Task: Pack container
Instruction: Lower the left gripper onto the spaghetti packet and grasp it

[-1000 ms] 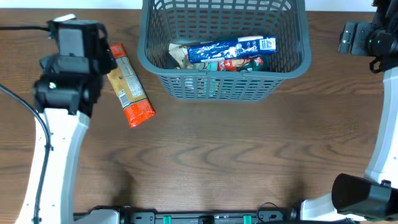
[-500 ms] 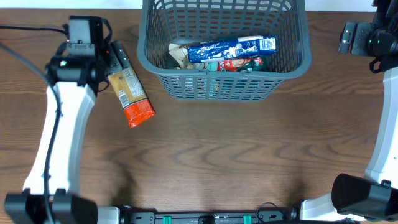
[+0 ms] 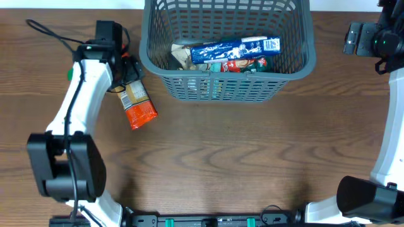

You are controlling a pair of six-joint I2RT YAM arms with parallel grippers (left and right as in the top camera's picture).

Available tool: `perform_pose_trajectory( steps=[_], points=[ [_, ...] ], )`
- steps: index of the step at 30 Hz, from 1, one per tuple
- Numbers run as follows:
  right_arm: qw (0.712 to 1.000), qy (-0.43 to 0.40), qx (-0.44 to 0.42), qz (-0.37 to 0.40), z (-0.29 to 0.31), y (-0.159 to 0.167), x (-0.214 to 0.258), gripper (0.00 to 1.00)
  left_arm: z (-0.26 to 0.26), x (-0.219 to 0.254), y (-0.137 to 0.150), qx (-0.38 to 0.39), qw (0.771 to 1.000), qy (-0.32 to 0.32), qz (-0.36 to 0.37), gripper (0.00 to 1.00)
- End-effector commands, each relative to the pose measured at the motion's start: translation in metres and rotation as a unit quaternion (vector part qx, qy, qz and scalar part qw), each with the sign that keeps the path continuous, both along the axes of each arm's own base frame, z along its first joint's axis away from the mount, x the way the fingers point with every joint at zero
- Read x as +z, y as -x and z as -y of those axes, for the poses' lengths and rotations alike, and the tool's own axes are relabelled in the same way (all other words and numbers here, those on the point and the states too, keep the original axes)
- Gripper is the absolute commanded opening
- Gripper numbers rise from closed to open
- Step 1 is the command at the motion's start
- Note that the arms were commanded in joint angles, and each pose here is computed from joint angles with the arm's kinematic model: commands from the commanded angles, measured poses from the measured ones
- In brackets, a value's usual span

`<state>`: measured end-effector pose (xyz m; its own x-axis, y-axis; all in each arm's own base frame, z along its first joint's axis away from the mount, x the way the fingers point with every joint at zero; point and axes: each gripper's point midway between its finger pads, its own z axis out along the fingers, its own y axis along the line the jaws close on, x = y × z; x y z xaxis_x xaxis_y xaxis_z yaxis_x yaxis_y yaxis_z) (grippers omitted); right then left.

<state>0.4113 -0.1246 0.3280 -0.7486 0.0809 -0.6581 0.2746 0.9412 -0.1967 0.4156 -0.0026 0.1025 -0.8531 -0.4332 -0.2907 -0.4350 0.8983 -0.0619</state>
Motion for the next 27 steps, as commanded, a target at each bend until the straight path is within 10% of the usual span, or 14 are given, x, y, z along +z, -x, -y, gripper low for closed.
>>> perform_pose_trajectory(
  steps=[1, 27],
  points=[
    [1.000, 0.005, 0.002, 0.008, 0.001, 0.002, 0.008, 0.99, 0.011, -0.015, -0.003, -0.024, 0.999, 0.034, -0.016, 0.99],
    [1.000, 0.005, 0.002, 0.007, 0.001, 0.002, 0.008, 0.99, 0.002, -0.053, -0.026, -0.059, 0.994, 0.090, -0.011, 0.99]
  ],
)
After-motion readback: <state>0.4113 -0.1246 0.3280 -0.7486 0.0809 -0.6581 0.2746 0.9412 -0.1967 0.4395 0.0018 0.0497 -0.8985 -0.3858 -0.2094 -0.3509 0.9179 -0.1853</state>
